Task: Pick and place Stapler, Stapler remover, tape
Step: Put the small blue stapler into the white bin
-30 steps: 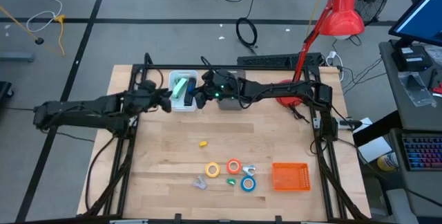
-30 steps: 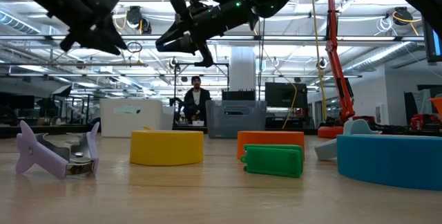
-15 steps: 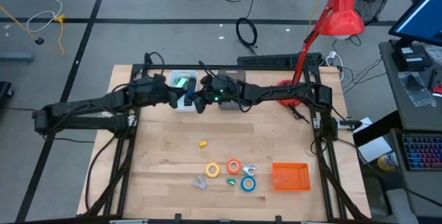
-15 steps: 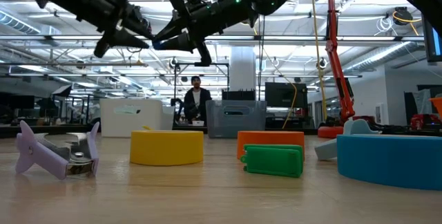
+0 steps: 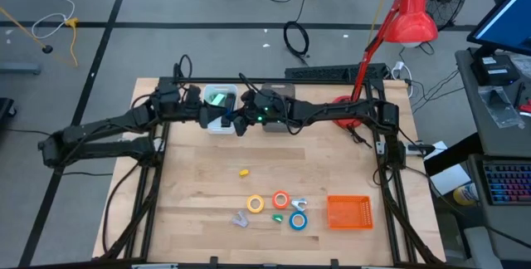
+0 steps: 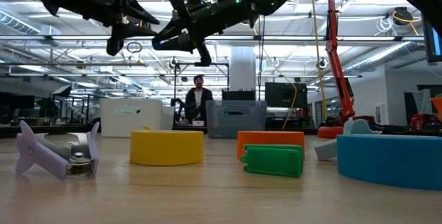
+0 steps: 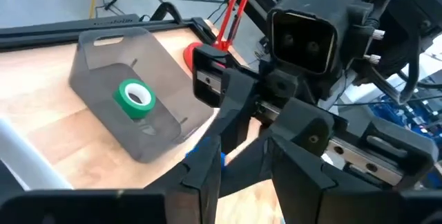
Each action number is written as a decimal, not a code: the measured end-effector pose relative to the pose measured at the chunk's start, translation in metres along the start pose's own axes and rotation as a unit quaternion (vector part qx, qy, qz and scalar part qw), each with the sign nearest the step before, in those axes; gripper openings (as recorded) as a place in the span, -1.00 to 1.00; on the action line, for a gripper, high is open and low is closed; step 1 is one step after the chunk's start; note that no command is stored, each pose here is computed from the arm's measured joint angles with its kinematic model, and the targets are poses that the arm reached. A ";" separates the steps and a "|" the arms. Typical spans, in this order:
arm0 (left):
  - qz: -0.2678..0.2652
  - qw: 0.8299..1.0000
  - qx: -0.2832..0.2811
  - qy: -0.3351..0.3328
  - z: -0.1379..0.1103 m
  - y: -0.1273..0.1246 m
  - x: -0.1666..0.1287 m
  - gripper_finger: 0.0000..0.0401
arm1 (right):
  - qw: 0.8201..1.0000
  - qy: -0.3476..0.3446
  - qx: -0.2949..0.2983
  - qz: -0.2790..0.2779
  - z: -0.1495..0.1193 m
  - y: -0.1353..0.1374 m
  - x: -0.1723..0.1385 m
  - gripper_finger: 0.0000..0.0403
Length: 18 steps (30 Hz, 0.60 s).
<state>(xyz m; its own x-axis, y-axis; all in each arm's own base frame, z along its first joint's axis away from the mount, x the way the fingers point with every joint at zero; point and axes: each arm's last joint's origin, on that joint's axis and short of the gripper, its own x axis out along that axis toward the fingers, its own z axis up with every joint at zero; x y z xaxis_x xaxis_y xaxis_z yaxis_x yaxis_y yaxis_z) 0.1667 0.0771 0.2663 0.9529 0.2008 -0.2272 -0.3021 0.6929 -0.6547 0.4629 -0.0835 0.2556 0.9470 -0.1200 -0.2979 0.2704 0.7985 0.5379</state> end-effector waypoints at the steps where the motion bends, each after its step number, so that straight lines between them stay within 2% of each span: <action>1: 0.003 1.000 0.001 -0.001 0.001 0.002 0.000 -0.38 | 1.000 0.000 0.000 0.000 0.000 0.000 0.000 -0.71; 5: 0.018 1.000 -0.003 -0.015 0.006 0.008 -0.003 -0.29 | 1.000 0.001 0.004 0.002 0.000 0.001 0.000 -0.71; 9: 0.021 1.000 -0.020 -0.001 0.008 0.014 -0.005 -0.12 | 1.000 -0.006 0.017 0.007 0.001 0.001 0.000 -0.71; 18: -0.002 1.000 -0.023 0.010 0.008 0.013 -0.005 0.21 | 0.999 -0.018 0.029 0.016 0.004 0.003 0.000 -0.71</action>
<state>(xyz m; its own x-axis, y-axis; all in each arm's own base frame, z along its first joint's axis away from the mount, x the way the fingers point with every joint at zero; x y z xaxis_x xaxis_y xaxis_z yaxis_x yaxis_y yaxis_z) 0.1580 0.0909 0.2646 0.9536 0.1845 -0.2379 -0.2995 0.6606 -0.6884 0.4641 -0.0838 0.2601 0.9605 -0.1182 -0.2518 0.2494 0.7667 0.5916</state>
